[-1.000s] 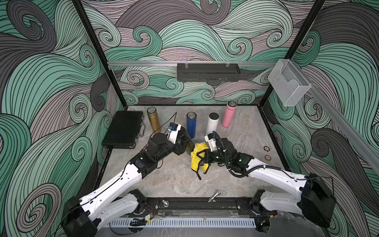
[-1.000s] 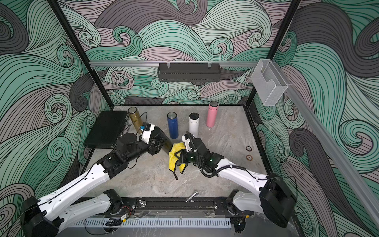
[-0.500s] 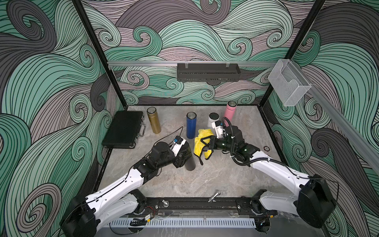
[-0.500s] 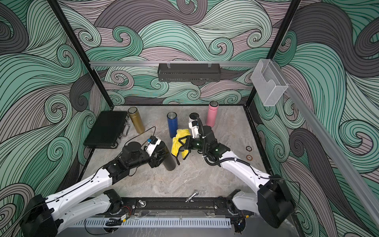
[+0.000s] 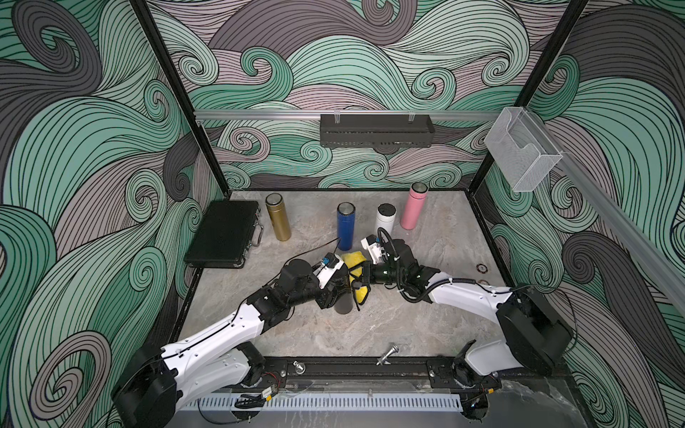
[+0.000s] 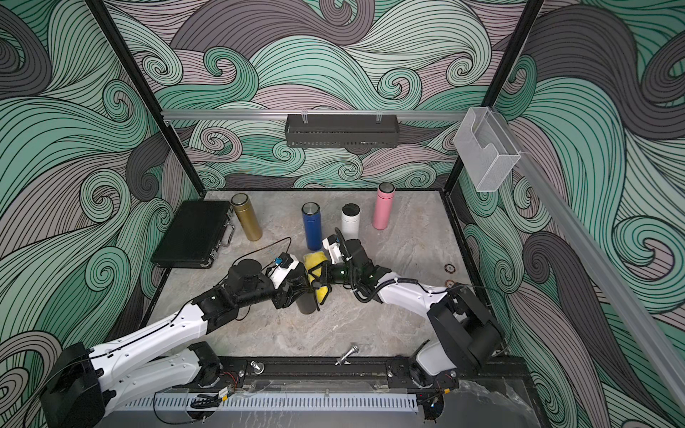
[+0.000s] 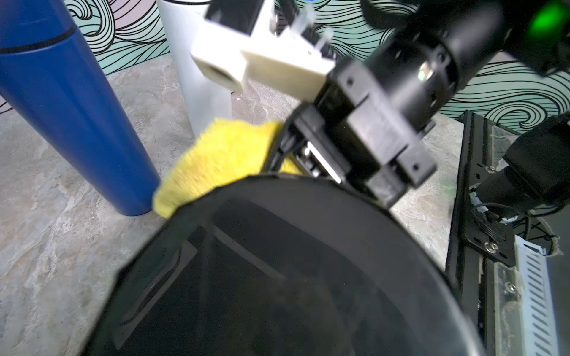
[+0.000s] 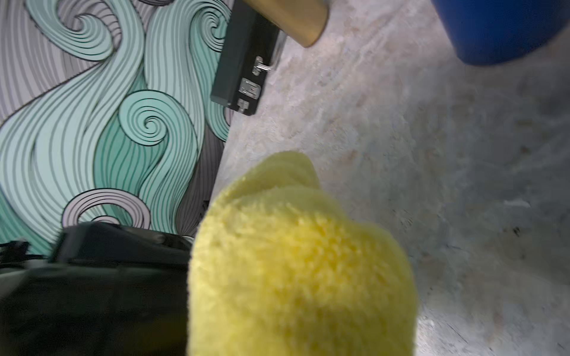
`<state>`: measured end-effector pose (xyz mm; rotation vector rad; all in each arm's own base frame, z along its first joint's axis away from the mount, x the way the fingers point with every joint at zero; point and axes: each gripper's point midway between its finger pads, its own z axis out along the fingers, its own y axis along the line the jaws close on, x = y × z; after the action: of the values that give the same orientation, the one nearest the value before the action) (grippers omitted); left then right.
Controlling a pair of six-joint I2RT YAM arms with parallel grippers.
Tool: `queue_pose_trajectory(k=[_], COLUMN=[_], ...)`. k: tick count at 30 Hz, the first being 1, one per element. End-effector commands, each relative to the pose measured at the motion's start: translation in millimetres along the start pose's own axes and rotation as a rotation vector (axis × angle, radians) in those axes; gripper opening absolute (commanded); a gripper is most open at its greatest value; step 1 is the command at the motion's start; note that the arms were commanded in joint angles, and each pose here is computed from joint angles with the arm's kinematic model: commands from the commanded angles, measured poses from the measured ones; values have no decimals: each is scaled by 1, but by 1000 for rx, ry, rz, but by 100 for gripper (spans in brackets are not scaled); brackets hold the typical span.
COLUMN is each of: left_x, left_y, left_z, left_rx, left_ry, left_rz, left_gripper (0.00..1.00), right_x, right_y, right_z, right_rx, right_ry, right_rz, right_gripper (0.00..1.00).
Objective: Wipe the surface of the thermos
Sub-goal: Wipe the dirt from the surface of the thermos.
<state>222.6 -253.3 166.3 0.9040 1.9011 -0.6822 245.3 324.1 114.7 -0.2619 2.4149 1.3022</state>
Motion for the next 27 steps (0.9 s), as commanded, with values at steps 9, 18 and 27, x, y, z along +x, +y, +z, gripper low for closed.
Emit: queue_pose_trajectory(k=[9, 18, 27], left_x=[-13, -13, -12], left_y=[8, 7, 8], left_z=[-1, 1, 3], left_rx=[-50, -47, -50], left_ry=[-56, -52, -48], left_rz=[33, 27, 22], left_gripper=[0, 0, 0], right_x=[26, -40, 2], right_y=[2, 78, 21], right_z=[-4, -43, -15], right_rx=[17, -42, 11], right_ry=[46, -118, -41], right_rz=[33, -121, -7], right_gripper=[0, 0, 0])
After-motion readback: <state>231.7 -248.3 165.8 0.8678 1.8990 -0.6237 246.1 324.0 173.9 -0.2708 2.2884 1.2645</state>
